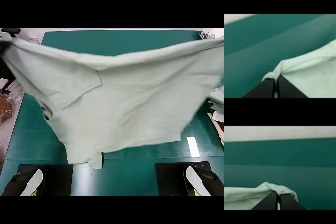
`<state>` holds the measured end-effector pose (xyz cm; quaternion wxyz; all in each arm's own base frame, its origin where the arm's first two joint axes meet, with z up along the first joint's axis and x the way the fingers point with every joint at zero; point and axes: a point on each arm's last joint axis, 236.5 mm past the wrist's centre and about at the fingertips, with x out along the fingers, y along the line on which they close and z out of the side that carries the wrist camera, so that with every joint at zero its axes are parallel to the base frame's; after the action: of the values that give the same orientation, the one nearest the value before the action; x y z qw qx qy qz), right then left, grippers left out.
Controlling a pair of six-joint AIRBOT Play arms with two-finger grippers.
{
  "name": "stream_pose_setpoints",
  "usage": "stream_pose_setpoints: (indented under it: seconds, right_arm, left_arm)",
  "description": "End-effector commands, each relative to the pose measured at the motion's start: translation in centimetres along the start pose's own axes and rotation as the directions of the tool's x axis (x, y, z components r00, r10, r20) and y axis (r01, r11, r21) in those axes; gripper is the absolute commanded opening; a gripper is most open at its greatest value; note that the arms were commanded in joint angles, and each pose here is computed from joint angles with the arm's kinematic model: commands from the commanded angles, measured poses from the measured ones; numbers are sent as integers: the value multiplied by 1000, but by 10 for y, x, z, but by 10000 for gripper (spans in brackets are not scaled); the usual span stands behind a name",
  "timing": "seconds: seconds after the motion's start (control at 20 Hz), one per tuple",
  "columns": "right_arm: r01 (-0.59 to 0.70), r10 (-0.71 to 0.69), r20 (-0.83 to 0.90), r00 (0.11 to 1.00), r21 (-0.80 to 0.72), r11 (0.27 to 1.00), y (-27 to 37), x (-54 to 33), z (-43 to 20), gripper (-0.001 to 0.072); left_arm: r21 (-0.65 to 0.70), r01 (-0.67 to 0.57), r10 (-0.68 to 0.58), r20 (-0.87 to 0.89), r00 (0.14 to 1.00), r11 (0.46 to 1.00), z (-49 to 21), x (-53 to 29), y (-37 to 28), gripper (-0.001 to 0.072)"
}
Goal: Fold the shirts.
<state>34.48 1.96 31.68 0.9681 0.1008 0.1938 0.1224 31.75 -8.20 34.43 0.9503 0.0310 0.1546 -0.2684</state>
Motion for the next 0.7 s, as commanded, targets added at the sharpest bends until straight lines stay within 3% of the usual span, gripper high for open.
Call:
stream_pose_setpoints:
  seconds: [0.0, 0.15, 0.35, 0.5, 0.65]
  right_arm:
    - [-44, 35, -268, 963, -29, 999, -9, 74, -64, 20]
    - [-47, 23, -411, 912, -49, 998, -20, 120, -109, 20]
    - [-9, 7, -452, 892, -3, 1000, -47, 171, -138, 20]
    - [41, -34, -404, 914, 9, 999, -71, 206, -141, 21]
    - [96, -87, -333, 939, 10, 995, -94, 234, -137, 21]
  left_arm:
    - [-106, 28, -32, -32, 999, 994, -53, 51, 32, 27]
    - [-186, 87, -100, -61, 993, 979, -93, 92, 49, 27]
    - [-194, 74, -99, -122, 988, 978, -136, 149, 74, 27]
    - [-120, -2, -13, -124, 992, 993, -154, 197, 91, 27]
    - [-114, -163, 153, -92, 984, 980, -160, 226, 124, 27]
